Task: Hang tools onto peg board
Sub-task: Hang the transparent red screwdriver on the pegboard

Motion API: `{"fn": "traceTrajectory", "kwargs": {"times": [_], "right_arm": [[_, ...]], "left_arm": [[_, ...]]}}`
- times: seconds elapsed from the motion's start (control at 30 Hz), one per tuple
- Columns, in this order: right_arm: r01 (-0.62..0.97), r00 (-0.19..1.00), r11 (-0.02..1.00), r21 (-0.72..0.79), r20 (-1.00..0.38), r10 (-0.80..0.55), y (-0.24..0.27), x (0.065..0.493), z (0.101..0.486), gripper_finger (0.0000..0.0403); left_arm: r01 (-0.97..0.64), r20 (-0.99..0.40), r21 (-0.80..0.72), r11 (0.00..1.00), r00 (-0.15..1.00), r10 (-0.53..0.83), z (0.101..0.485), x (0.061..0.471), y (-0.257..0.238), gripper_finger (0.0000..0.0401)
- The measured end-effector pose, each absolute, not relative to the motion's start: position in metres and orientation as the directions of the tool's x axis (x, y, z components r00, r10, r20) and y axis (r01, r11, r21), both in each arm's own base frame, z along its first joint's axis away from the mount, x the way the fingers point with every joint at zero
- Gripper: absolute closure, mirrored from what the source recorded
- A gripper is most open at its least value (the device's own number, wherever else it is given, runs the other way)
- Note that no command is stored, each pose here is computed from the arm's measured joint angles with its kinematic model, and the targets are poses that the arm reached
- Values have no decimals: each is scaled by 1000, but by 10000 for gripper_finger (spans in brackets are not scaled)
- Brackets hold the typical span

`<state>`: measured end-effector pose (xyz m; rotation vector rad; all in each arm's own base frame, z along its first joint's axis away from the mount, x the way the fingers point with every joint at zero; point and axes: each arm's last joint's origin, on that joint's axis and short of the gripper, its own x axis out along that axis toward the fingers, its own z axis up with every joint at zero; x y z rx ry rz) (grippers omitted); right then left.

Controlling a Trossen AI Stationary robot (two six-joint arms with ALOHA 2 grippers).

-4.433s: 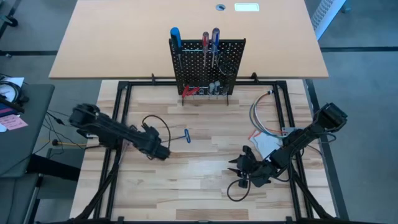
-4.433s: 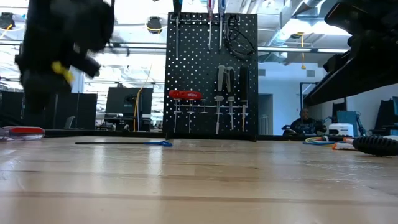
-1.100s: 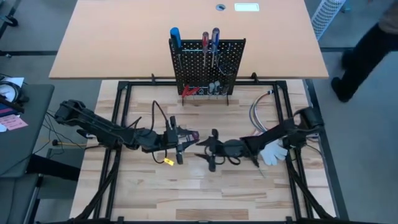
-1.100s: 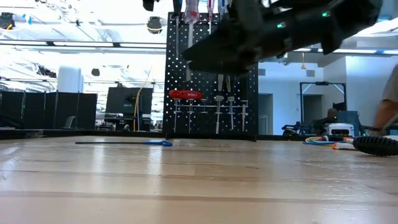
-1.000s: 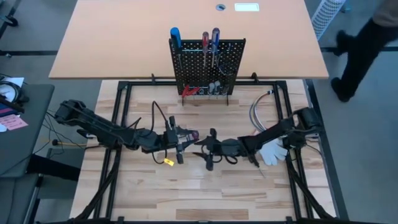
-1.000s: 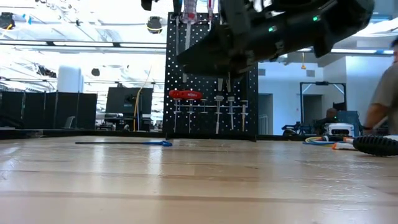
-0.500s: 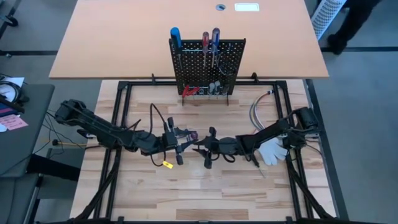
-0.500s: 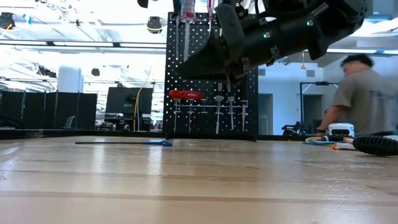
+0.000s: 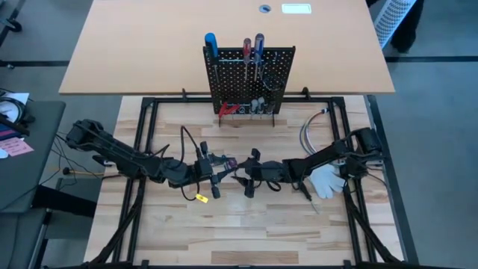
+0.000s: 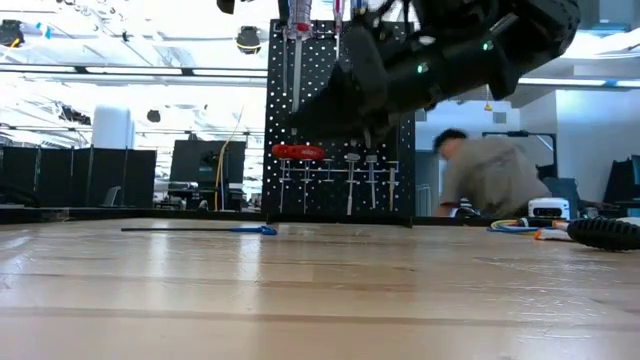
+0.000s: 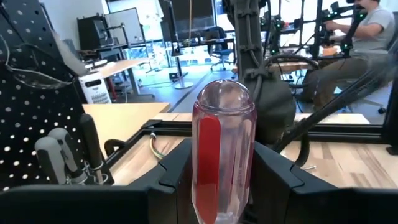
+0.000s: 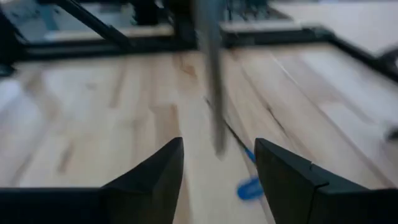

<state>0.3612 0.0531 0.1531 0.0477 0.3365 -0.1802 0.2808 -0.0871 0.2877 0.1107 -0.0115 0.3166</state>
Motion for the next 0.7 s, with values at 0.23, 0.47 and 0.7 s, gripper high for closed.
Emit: {"fn": "traceTrajectory", "kwargs": {"times": [0.23,0.47,0.7], "right_arm": [[164,956,986,17,-251,-155,54,364,162,234],[176,954,984,16,-251,-167,50,364,162,356],[171,952,985,-4,-257,-166,50,364,161,388]], "left_arm": [[-310,30,107,945,951,309,288,281,-88,289],[-312,35,103,944,950,310,288,281,-87,289],[-317,20,117,941,948,317,287,281,-87,249]]}}
